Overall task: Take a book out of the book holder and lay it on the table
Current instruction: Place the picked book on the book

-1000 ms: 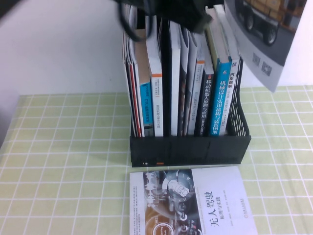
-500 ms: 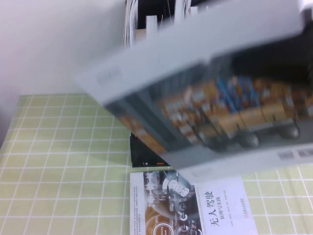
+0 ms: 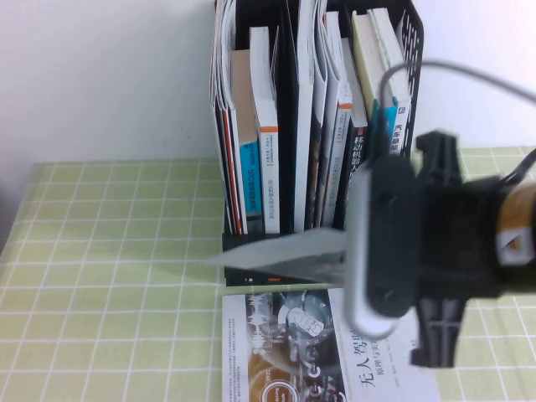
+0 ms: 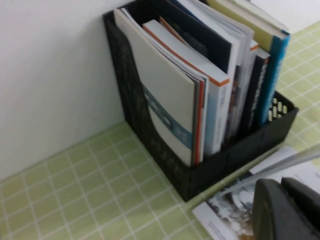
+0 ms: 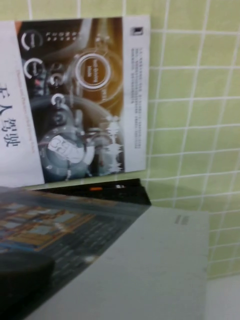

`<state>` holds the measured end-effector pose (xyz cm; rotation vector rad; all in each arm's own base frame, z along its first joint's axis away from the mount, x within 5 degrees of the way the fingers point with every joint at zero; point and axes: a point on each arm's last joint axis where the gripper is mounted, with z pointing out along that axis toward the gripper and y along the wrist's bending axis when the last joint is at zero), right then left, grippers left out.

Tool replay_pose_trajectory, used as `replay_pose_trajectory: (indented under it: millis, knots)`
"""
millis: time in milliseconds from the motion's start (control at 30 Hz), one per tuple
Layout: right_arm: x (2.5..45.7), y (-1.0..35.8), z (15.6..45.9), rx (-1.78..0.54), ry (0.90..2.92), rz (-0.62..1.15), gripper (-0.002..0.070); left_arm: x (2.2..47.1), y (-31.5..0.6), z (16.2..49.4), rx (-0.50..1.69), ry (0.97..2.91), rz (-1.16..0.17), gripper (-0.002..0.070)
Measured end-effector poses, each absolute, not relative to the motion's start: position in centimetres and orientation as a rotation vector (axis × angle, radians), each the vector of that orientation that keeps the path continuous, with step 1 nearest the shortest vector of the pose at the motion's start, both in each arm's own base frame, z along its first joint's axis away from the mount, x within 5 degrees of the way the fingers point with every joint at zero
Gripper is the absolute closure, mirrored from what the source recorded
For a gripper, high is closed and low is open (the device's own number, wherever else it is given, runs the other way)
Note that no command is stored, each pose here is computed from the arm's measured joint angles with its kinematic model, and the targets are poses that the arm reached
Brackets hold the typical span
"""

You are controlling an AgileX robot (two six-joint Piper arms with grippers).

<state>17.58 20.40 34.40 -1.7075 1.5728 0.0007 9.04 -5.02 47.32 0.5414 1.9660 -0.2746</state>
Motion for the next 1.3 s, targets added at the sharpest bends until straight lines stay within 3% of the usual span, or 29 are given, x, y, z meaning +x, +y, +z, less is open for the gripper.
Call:
replay_pose_trajectory:
  millis: [267, 533, 700, 767, 933, 1033, 1167, 1300]
  knots:
    - [18.0, 24.7, 28.1, -1.764, 1.652, -0.209, 0.0662, 7.3, -5.1, 42.4, 0.519, 2.016, -0.444, 0.0678]
    - [17.6, 29.5, 20.7, -1.827, 1.778, -0.09, 0.0662, 7.2, -5.6, 41.6, 0.505, 2.024, -0.533, 0.0678]
    - [17.9, 30.4, 17.5, -1.884, 1.809, -0.092, 0.064, 7.2, -5.7, 41.7, 0.51, 2.015, -0.531, 0.0678]
    - [17.8, 30.4, 17.2, -1.884, 1.823, -0.087, 0.0573, 7.2, -5.7, 41.7, 0.514, 2.013, -0.528, 0.0678]
    - [17.7, 30.9, 17.7, -1.823, 1.901, -0.022, 0.0265, 7.2, -5.7, 41.7, 0.519, 2.011, -0.525, 0.0678]
    - [16.7, 30.9, 18.5, -1.823, 1.95, 0.004, 0.0181, 7.2, -5.7, 41.7, 0.526, 2.011, -0.52, 0.0678]
    - [14.2, 30.8, 20.6, -1.881, 1.949, 0.075, 0.0234, 7.2, -5.6, 41.6, 0.53, 2.024, -0.52, 0.0678]
    - [11.2, 30.2, 24.4, -1.94, 1.845, 0.228, 0.0423, 7.1, -5.6, 41.6, 0.53, 2.023, -0.522, 0.0678]
